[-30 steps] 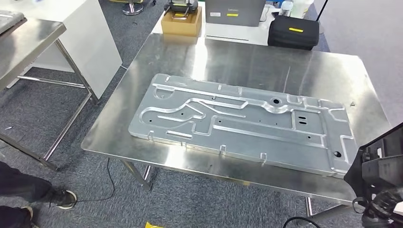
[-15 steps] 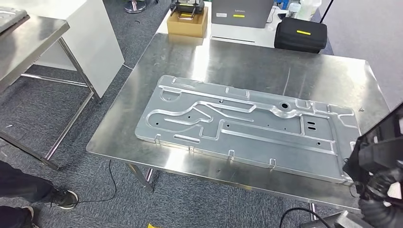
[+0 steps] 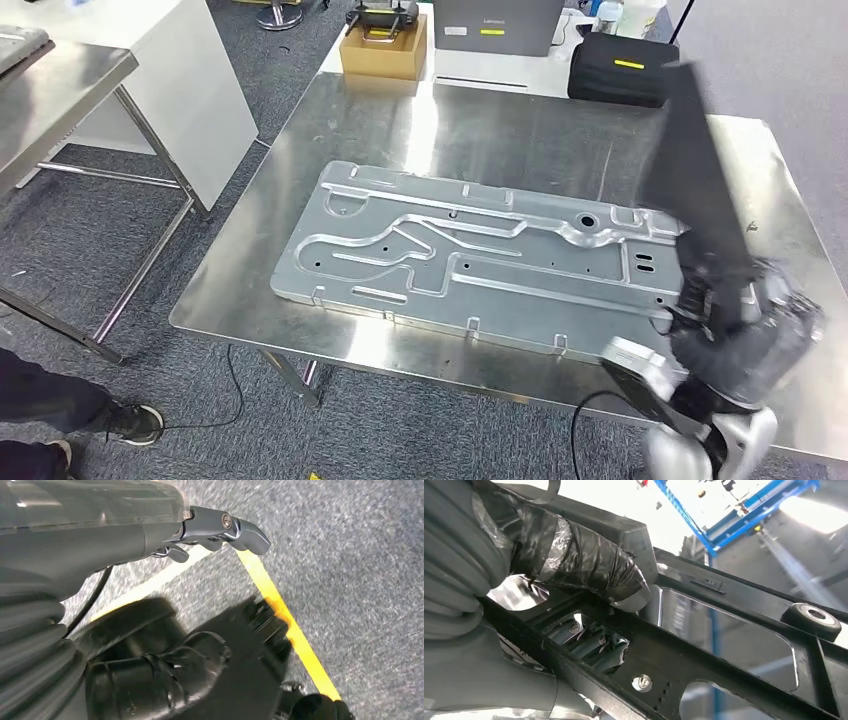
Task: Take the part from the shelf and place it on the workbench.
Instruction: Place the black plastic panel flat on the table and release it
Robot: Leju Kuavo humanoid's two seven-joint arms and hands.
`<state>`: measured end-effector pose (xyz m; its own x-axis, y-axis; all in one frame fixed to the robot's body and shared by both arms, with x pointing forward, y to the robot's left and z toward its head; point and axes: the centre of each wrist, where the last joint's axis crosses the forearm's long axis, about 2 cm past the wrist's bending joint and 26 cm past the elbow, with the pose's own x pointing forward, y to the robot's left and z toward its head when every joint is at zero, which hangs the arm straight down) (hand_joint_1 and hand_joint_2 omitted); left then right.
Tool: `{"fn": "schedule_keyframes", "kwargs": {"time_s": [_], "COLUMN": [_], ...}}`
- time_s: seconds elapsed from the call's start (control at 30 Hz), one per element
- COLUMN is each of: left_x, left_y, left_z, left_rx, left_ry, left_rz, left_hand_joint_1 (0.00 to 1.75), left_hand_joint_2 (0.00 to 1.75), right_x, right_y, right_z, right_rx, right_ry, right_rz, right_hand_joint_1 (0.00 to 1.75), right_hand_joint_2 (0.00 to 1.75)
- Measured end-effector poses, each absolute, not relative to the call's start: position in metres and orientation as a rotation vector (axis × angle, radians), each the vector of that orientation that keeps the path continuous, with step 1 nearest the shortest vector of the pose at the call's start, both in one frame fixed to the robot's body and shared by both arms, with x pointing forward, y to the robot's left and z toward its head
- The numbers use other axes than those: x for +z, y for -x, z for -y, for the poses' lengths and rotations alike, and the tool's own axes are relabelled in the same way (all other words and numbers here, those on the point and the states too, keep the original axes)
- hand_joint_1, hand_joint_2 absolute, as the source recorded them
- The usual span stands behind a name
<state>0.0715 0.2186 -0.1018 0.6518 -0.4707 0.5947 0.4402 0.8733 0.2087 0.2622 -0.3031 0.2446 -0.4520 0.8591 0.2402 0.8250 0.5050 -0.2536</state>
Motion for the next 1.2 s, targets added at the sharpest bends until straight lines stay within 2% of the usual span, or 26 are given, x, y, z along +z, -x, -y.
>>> {"fn": "schedule_keyframes", "kwargs": {"time_s": [0.13, 0.2, 0.5, 0.7, 0.87, 1.03, 1.2], "left_x": [-0.099, -0.098, -0.096, -0.094, -0.094, -0.094, -0.094], "left_y": [-0.082, -0.087, -0.092, -0.099, -0.100, -0.100, -0.100], "left_z": [-0.215, -0.212, -0.207, -0.205, -0.205, -0.205, -0.205], "left_rx": [-0.570, -0.587, -0.617, -0.655, -0.661, -0.661, -0.661], "left_ry": [-0.046, -0.043, -0.033, -0.020, -0.019, -0.022, -0.024], "left_rz": [0.689, 0.695, 0.701, 0.699, 0.698, 0.696, 0.696], "left_hand_joint_1": [0.00, 0.00, 0.00, 0.00, 0.00, 0.00, 0.00], "left_hand_joint_2": [0.00, 0.00, 0.00, 0.00, 0.00, 0.00, 0.00], "right_x": [0.262, 0.270, 0.278, 0.294, 0.254, 0.215, 0.187], "right_y": [-0.288, -0.298, -0.318, -0.369, -0.384, -0.389, -0.390], "right_z": [0.294, 0.291, 0.284, 0.254, 0.222, 0.222, 0.229], "right_rx": [0.465, 0.538, 0.541, 0.422, 0.764, 1.089, 1.252], "right_ry": [1.762, 1.868, 1.924, 1.841, 1.800, 1.779, 1.766], "right_rz": [2.328, 2.293, 2.221, 2.055, 1.999, 1.880, 1.773], "right_hand_joint_1": [1.69, 1.69, 1.67, 1.66, 1.63, 1.64, 1.64], "right_hand_joint_2": [1.75, 1.75, 1.75, 1.75, 1.75, 1.75, 1.75]}}
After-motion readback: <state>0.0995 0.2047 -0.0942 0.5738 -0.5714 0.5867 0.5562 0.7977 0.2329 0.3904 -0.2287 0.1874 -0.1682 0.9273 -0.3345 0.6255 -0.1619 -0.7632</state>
